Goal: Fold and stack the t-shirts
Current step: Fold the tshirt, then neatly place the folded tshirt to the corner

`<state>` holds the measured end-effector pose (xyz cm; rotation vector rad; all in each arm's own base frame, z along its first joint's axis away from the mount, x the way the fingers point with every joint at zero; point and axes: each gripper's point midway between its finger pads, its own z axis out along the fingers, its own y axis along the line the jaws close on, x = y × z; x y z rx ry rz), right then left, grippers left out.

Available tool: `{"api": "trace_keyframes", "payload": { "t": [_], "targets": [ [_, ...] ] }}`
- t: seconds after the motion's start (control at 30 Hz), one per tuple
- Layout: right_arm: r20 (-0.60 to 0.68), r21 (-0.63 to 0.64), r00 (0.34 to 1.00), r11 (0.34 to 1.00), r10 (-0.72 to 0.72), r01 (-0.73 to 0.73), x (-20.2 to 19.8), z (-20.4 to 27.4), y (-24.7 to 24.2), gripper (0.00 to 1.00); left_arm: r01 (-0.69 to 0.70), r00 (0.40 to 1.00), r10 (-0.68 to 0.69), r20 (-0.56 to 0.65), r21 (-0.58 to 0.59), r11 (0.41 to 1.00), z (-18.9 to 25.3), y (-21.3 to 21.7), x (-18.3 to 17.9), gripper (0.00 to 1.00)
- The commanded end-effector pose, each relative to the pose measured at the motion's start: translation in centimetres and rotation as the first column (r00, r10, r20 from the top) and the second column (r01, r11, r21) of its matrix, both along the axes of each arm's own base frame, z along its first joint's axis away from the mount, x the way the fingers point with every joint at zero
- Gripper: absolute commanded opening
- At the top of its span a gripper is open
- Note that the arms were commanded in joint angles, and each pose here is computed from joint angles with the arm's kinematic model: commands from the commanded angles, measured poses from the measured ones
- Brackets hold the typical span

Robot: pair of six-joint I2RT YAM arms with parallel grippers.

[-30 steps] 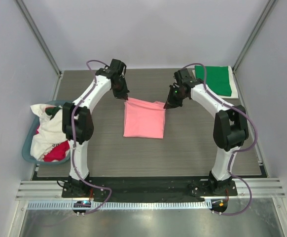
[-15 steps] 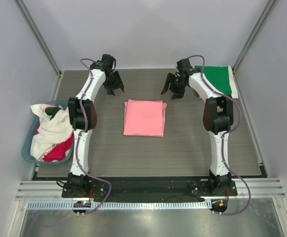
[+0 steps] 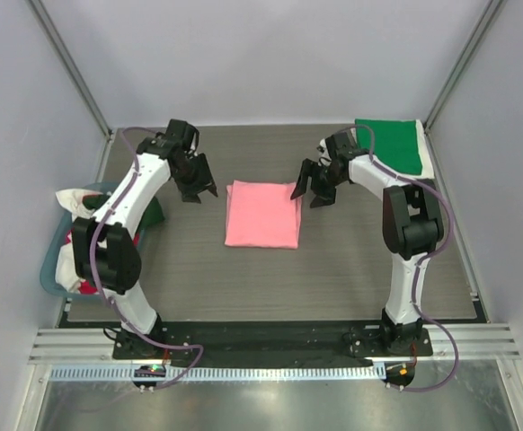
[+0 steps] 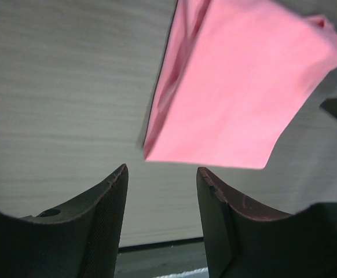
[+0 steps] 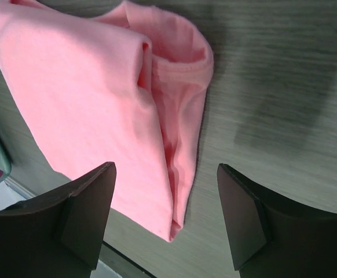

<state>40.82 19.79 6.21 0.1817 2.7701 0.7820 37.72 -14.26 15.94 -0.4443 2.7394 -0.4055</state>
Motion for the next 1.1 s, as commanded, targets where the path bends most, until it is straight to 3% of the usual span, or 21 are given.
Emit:
{"api": "trace_keyframes", "payload": {
  "t": [0.0, 0.2, 0.6, 0.8, 0.9, 0.93, 1.07],
  "targets": [
    [0.103, 0.047, 0.993, 0.997, 0.051, -0.056, 2.3, 0.4, 0.8, 0.76, 0.021, 1.0, -0.02, 0.018, -0.017, 1.0, 0.2, 0.0, -2.7, 0.52],
    [0.109, 0.035, 0.993, 0.998, 0.048, -0.052, 4.1, -1.6, 0.5, 0.74, 0.01, 0.999, -0.011, 0.03, 0.031, 0.999, 0.0, 2.1, -7.1, 0.52],
    [0.078, 0.075, 0.993, 0.993, 0.083, -0.089, 3.4, -6.1, 1.7, 0.6, 0.01, 1.0, -0.012, 0.022, 0.087, 0.996, 0.0, 4.0, -10.6, 0.5],
    [0.108, 0.162, 0.989, 0.98, 0.099, -0.115, 2.7, -6.6, 2.8, 0.38, 0.005, 1.0, -0.008, 0.02, 0.111, 0.994, -0.6, 4.7, -11.8, 0.5],
    [0.139, 0.212, 0.986, 0.969, 0.095, -0.123, 2.8, -5.5, 3.5, 0.14, 0.004, 1.0, -0.007, 0.027, 0.123, 0.992, -0.5, 5.1, -12.4, 0.49],
    [0.16, 0.217, 0.983, 0.968, 0.091, -0.125, 3.0, -4.5, 3.5, 0.01, 0.003, 1.0, -0.006, 0.026, 0.141, 0.99, -0.6, 5.5, -12.6, 0.49],
    [0.208, 0.184, 0.972, 0.972, 0.108, -0.147, 3.3, -1.1, 3.2, 0.01, -0.017, 0.997, 0.003, 0.076, 0.188, 0.982, 0.5, 6.8, -13.4, 0.48]
  ]
}}
